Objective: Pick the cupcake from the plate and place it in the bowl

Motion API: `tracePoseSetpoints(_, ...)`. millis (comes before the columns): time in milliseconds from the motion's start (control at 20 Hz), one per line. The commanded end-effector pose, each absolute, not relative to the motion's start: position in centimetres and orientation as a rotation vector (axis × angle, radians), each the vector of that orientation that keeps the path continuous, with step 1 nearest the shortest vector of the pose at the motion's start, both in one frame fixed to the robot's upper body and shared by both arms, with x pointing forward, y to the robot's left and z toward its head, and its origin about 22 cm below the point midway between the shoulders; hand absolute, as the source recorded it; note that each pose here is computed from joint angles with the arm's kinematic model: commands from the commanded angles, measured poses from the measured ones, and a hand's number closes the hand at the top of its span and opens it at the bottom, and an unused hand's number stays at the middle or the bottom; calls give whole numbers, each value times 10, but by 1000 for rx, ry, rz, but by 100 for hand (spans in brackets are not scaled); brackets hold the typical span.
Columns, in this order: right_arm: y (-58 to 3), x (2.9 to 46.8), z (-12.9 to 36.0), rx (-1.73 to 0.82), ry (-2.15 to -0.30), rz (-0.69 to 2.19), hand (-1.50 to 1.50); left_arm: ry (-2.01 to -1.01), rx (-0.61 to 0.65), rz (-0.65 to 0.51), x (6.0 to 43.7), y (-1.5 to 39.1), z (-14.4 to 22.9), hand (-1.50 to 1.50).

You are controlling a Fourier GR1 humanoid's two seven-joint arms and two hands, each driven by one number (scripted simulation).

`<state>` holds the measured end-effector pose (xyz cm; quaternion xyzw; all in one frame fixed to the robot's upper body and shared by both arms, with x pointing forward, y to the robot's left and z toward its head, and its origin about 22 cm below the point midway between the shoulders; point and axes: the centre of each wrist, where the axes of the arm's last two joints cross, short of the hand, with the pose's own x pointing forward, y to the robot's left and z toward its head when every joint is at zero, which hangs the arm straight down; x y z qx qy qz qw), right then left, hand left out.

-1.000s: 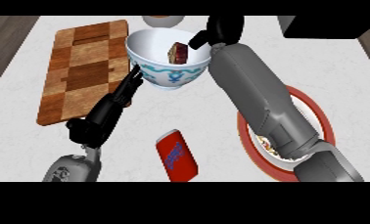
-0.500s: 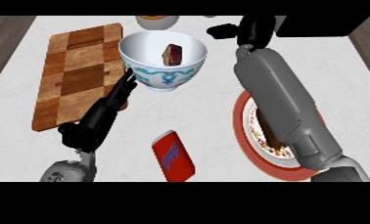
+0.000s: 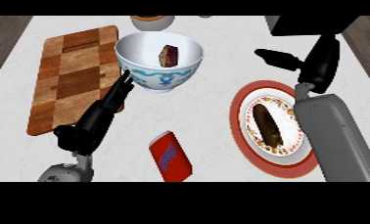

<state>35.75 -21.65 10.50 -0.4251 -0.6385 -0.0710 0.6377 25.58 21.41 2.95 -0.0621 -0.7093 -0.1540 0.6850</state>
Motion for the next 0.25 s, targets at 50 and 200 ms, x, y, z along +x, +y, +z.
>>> tracePoseSetpoints(50,-271,297,110,-940,-1467,-166,-150,-1589,-134,-356,251,206,28,0)
tracePoseSetpoints(200,-297,266,117,-892,-1507,-164,-150,-1579,-156,-355,258,208,17,0)
